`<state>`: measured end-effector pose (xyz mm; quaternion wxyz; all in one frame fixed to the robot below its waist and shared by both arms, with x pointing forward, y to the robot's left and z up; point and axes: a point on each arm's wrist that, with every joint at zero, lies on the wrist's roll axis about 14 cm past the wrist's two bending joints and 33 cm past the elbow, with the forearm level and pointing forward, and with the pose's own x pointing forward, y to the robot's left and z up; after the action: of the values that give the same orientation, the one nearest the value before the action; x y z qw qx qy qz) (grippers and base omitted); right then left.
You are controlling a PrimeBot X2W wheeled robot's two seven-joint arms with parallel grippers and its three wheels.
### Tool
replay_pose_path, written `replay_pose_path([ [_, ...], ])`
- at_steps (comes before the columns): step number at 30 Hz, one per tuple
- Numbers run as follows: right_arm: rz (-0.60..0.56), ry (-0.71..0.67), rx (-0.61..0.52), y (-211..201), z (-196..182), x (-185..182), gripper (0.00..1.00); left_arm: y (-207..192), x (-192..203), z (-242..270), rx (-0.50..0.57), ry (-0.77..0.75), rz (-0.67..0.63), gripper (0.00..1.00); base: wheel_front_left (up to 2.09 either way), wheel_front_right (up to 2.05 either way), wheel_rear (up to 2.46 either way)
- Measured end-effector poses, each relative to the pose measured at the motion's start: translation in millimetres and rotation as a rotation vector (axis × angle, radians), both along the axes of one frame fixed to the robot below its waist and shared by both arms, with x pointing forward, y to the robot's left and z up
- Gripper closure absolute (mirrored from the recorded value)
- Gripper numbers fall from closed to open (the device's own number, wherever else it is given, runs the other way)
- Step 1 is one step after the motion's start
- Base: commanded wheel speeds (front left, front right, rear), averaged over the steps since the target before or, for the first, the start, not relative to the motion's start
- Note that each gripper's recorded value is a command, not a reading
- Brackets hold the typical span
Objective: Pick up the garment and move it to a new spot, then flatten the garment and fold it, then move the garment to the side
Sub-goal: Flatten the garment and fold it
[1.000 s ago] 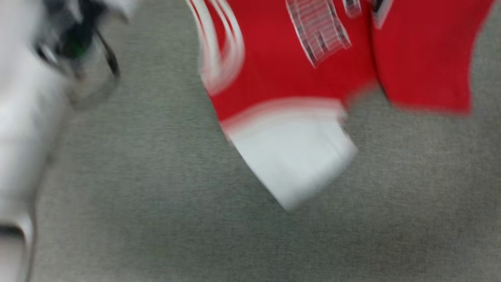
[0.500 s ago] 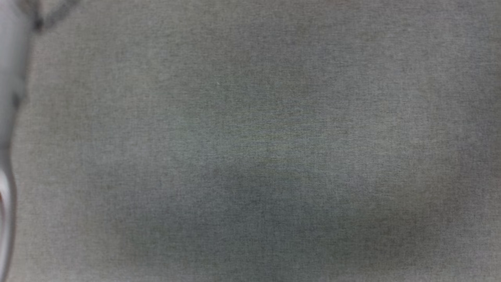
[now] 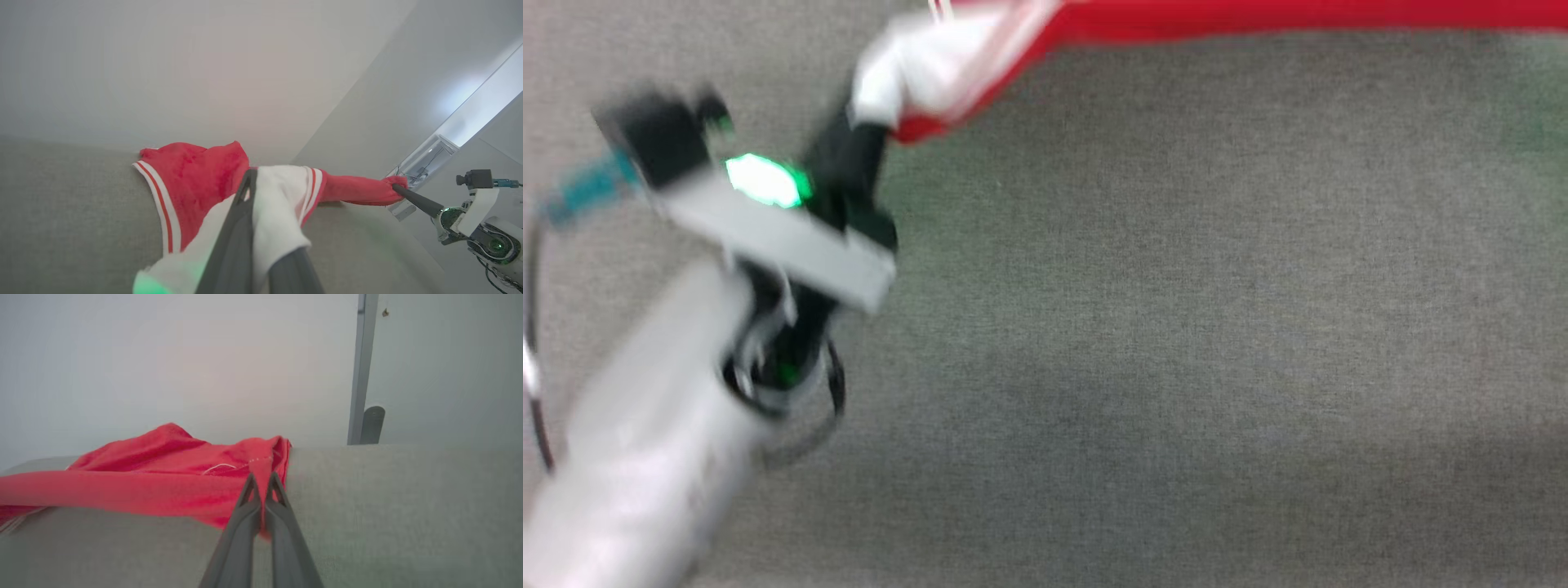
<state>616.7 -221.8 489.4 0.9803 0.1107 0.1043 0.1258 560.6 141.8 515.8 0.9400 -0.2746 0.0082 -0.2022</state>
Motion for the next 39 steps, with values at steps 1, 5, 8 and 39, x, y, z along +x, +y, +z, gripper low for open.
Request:
replay_pose_path([
  [1,0.004,0.022,0.013,-1.9,-6.8,-10.4,1.0,-0.7,-9.9,-5.2,0.002,0.011,-0.004,1.0,0.0,0.0,0.0],
  [5,0.064,0.081,0.025,3.6,-21.3,-52.3,1.0,-3.2,-47.4,-20.5,0.012,0.044,-0.016,1.0,0.0,0.0,0.0],
  [8,0.059,0.068,0.037,-3.4,-14.0,-72.7,1.0,-2.9,-70.7,-26.2,0.012,0.06,-0.012,1.0,0.0,0.0,0.0],
  [39,-0.022,0.125,0.018,-11.4,16.4,-185.5,1.0,-26.1,-157.4,2.0,0.033,0.033,-0.116,1.0,0.0,0.0,0.0],
])
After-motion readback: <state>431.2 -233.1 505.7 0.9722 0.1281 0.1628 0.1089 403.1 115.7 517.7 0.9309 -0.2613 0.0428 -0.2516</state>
